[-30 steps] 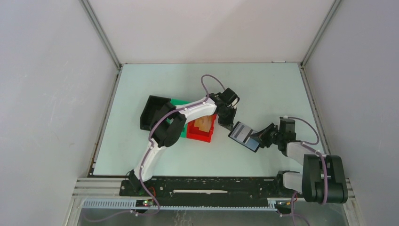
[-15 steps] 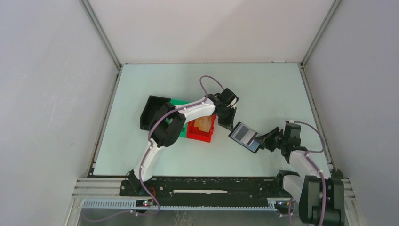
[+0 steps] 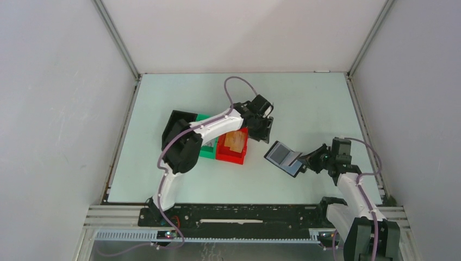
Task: Take the credit cards out of the card holder
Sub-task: Remove the credit card from the card holder.
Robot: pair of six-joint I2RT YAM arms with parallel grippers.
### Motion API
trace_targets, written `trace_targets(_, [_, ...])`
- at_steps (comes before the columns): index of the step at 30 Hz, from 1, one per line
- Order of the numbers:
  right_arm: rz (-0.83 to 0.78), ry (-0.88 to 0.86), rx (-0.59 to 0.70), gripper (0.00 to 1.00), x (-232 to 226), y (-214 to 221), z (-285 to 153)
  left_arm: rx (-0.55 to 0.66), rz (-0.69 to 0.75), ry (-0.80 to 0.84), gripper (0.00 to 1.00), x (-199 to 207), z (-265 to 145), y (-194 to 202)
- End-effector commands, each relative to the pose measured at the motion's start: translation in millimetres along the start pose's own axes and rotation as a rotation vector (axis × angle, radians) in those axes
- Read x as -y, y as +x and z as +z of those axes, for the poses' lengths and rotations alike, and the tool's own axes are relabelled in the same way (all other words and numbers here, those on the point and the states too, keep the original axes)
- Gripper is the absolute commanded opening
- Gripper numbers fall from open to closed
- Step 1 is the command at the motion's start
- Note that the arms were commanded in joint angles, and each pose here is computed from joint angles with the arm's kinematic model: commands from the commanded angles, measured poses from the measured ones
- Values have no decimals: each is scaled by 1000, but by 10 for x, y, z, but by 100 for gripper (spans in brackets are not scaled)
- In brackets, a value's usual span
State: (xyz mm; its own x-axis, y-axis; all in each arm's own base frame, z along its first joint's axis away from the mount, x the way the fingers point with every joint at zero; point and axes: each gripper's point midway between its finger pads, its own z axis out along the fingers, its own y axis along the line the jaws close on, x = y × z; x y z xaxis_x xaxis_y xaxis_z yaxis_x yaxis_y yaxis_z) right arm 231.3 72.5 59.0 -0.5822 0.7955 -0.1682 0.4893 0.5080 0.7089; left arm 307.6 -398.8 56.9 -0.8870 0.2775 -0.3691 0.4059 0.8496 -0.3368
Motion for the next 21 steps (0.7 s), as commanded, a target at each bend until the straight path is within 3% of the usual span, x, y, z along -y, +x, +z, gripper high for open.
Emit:
trace_targets(1, [44,50,9,0,-72,-57,-65,77,122,152,53,351,-529,-157])
trace_targets(5, [40,90,-11,0,-126,-15,-33,34,209,353,65,697,-614,88])
trace_targets(9, [48,118,-21,0,-182,10,33,12,308,423,72,889,-630,304])
trace_targets(14, [47,106,-42,0,-272,59,91,24,388,430,74,1076,-627,394])
trace_targets(21, [36,94,-37,0,-345,30,69,100,467,298,73,1136,-502,370])
